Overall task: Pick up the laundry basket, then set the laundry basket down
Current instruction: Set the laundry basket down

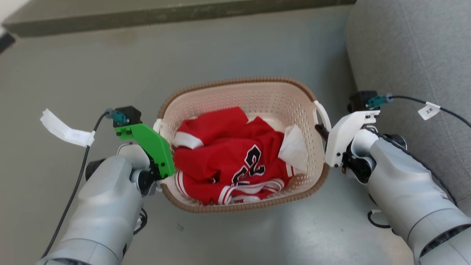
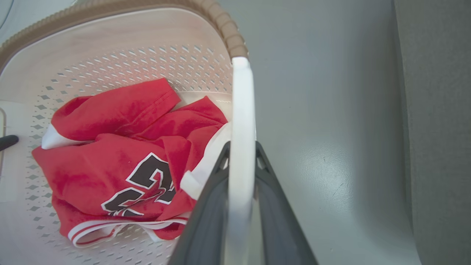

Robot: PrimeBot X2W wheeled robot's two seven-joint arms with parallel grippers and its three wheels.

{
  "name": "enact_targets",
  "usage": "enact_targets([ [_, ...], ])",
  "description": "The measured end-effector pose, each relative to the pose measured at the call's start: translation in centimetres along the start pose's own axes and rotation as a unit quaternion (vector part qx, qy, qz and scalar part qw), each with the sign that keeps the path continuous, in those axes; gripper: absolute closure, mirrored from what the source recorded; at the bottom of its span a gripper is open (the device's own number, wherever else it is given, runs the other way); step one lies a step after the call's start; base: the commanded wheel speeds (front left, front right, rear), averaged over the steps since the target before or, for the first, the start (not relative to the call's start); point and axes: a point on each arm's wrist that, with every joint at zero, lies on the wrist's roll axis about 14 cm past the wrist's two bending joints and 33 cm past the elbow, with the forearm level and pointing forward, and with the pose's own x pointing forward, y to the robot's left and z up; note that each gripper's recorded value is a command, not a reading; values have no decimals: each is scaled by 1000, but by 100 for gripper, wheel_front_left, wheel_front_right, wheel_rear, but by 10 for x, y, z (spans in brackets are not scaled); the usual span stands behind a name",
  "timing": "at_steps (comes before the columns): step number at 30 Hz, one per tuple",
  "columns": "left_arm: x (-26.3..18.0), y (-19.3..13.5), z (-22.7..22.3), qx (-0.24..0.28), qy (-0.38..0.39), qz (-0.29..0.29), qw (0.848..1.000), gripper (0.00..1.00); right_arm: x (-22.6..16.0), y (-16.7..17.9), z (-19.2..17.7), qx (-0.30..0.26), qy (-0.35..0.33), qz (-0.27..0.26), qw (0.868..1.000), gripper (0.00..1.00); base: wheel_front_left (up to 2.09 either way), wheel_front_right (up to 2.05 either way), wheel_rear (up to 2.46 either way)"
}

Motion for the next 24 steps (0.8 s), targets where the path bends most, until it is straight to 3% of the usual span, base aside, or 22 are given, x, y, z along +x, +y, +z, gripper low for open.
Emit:
enact_targets([
  [24,84,32,18,0,-28,17,999,100,83,-31,6,-11,-20,-6,1000,100,0,0,0],
])
